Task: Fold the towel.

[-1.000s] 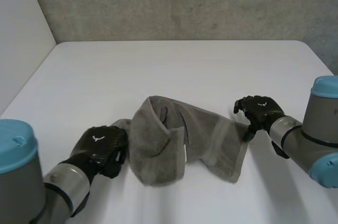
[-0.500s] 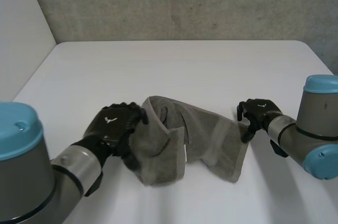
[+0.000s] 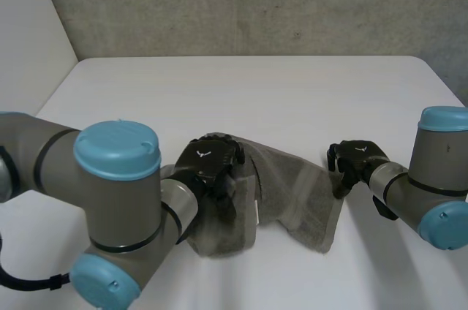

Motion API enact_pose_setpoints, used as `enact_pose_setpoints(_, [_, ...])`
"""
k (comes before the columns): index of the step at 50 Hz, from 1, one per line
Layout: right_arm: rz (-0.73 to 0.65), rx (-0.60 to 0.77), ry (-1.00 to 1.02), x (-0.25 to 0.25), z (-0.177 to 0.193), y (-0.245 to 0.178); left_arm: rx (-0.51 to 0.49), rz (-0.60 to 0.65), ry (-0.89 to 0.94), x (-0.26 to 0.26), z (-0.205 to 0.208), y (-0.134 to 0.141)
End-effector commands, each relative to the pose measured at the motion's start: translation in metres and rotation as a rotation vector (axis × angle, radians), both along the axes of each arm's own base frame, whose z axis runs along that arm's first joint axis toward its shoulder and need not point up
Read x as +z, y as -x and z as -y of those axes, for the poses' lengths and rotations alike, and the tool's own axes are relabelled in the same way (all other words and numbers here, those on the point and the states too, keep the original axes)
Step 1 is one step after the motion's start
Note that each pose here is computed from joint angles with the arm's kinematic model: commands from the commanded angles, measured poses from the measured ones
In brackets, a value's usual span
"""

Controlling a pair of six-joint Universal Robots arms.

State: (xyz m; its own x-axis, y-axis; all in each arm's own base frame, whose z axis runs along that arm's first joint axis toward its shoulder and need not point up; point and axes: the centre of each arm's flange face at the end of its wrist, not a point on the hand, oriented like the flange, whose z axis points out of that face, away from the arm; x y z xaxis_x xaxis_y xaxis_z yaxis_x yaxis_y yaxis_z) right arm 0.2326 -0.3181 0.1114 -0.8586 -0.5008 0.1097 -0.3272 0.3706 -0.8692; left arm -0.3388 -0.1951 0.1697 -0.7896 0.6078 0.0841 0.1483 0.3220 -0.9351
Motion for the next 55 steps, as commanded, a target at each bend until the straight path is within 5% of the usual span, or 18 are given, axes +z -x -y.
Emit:
enact_pose_setpoints(1, [0.002, 0.000, -0.001, 0.001, 0.000, 0.000, 0.020, 0.018, -0.004, -0.010, 0.006, 0.004])
enact_pose_setpoints(55, [-0.006, 0.022, -0.062, 0.010, -0.031, 0.004, 0.011, 0.040, 0.001, -0.031, 0.009, 0.026])
